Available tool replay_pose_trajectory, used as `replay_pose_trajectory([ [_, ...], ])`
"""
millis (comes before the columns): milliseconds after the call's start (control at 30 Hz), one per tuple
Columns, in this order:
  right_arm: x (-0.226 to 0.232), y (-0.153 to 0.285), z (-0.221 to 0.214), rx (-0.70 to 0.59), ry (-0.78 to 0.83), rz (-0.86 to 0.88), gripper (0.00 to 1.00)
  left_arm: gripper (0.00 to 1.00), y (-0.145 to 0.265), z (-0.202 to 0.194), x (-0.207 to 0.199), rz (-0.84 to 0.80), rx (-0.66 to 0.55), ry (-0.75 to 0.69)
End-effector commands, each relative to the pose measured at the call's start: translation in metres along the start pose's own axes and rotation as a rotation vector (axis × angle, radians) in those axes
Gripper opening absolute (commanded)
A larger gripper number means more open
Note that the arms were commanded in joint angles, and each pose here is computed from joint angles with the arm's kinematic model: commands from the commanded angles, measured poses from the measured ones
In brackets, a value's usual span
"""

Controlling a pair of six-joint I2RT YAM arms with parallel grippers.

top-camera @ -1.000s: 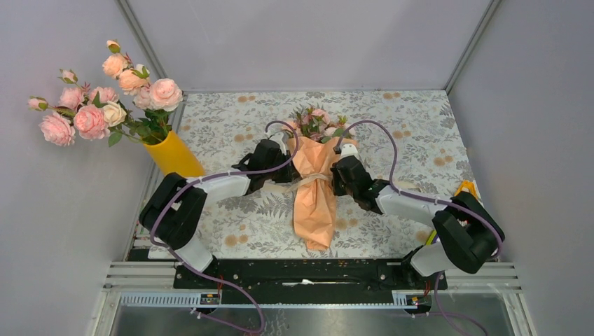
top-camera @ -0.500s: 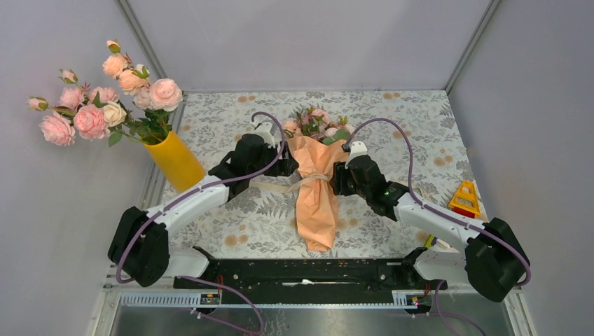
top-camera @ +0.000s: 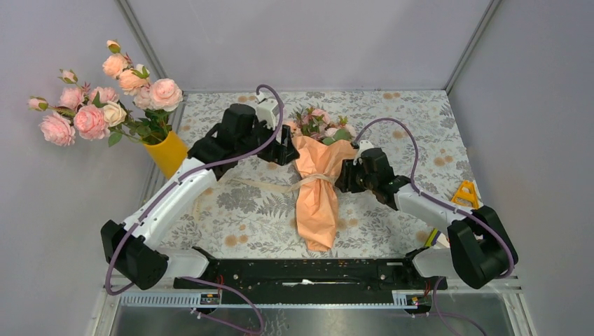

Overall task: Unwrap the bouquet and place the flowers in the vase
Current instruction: Untie the ribbon from the wrapping paper.

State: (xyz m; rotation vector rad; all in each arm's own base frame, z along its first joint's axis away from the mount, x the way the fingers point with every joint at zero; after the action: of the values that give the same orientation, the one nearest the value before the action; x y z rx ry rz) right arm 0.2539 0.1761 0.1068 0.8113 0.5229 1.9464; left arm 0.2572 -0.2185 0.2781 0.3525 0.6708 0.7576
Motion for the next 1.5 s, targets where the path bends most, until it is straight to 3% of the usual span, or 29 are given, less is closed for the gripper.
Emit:
replay_pose_trajectory([
  [0,0.005,-0.006,0.013,-0.030,0.011,0.088,0.49,0.72,0.016,0.007,0.009,-0.012,-0.003,-0.114],
  [267,0.008,-0.025,0.021,-0.010,0.025,0.115,0.45,0.72,0.003,-0.006,0.042,0.050,0.024,-0.067],
  [700,0.013,-0.038,0.030,0.016,0.061,0.148,0.41,0.73,0.013,-0.008,0.041,0.081,-0.012,-0.022],
  [967,0.019,-0.040,0.027,0.013,0.048,0.204,0.19,0.73,0.010,-0.013,0.047,0.103,0.006,-0.017],
  [1100,0.018,-0.040,0.025,0.017,0.045,0.199,0.00,0.73,0.009,-0.015,0.046,0.096,0.014,-0.009],
  [1467,0.006,-0.022,0.009,-0.035,0.014,0.128,0.00,0.72,0.000,-0.021,0.032,-0.003,0.018,-0.041],
])
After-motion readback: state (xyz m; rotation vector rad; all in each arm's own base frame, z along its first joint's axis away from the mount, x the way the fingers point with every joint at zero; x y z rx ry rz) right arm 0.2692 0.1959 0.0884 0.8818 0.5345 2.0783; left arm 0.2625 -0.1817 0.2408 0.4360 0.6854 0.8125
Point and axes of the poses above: each gripper's point midway between its finger pads, its own y axis back along the fingers, its own x axis along the line the jaws close on, z = x × y, the point moved 5 cm from there along y, back along the fingers, and after that the axes turned 3 degrees about y, right-handed, at the moved point
